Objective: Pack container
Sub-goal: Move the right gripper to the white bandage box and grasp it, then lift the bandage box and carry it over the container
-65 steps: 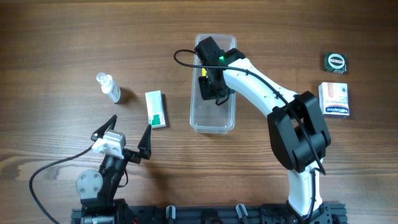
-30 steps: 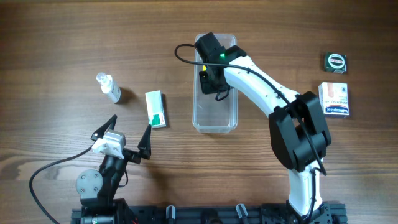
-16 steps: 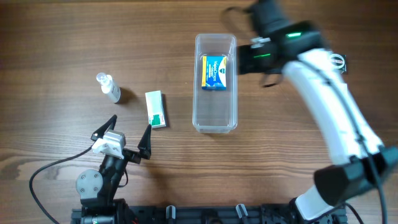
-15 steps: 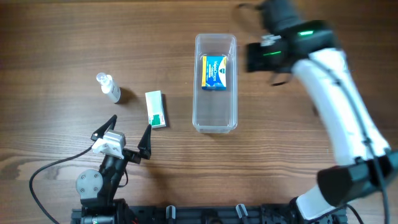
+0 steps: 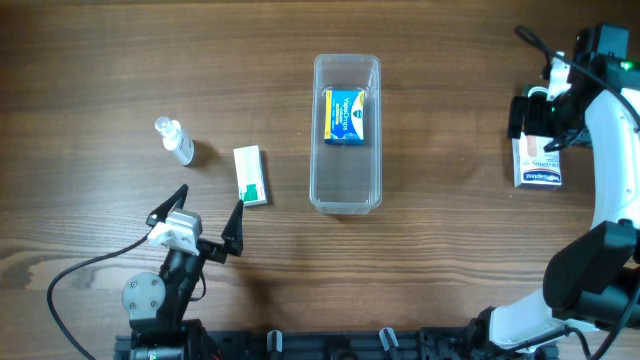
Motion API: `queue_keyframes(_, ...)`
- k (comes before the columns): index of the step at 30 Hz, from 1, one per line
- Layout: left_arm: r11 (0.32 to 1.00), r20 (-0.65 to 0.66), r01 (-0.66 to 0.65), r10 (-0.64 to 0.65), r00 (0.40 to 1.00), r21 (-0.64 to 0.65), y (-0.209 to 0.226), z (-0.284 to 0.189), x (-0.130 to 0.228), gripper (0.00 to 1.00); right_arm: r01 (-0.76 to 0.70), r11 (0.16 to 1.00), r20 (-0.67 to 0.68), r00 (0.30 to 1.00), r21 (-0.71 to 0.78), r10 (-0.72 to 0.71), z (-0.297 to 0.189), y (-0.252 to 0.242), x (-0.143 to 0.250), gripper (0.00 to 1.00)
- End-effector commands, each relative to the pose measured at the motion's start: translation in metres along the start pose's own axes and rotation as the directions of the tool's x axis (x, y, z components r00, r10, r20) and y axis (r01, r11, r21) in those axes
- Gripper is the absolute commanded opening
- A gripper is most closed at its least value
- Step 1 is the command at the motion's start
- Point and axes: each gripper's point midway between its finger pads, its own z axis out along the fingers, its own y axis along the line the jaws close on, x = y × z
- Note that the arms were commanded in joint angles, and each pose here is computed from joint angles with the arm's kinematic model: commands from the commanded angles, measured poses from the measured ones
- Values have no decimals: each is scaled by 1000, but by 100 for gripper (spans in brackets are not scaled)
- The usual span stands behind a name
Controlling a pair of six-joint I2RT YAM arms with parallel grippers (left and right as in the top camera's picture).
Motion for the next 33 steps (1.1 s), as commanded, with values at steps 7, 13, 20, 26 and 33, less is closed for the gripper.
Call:
queue_keyframes(7,1000,-2,11,-11,1000,-13,3,0,1,100,45,999,-30,999,15,-45,59,-14,14,100)
queue_keyframes(13,1000,-2,11,-11,1000,-13,3,0,1,100,-19,1000,-58,998,-16,18,84,-26,16,100)
queue_keyframes(20,1000,-2,11,-11,1000,-13,3,0,1,100,-9,999,-60,998,-36,7,101,-23,11,100)
queue_keyframes(26,1000,-2,11,-11,1000,-13,3,0,1,100,-16,1000,-45,999,21,17,102,-36,7,100)
queue_keyframes(33,1000,-2,11,-11,1000,-13,3,0,1,100,-34,999,-78,996,-12,33,118,-36,13,100)
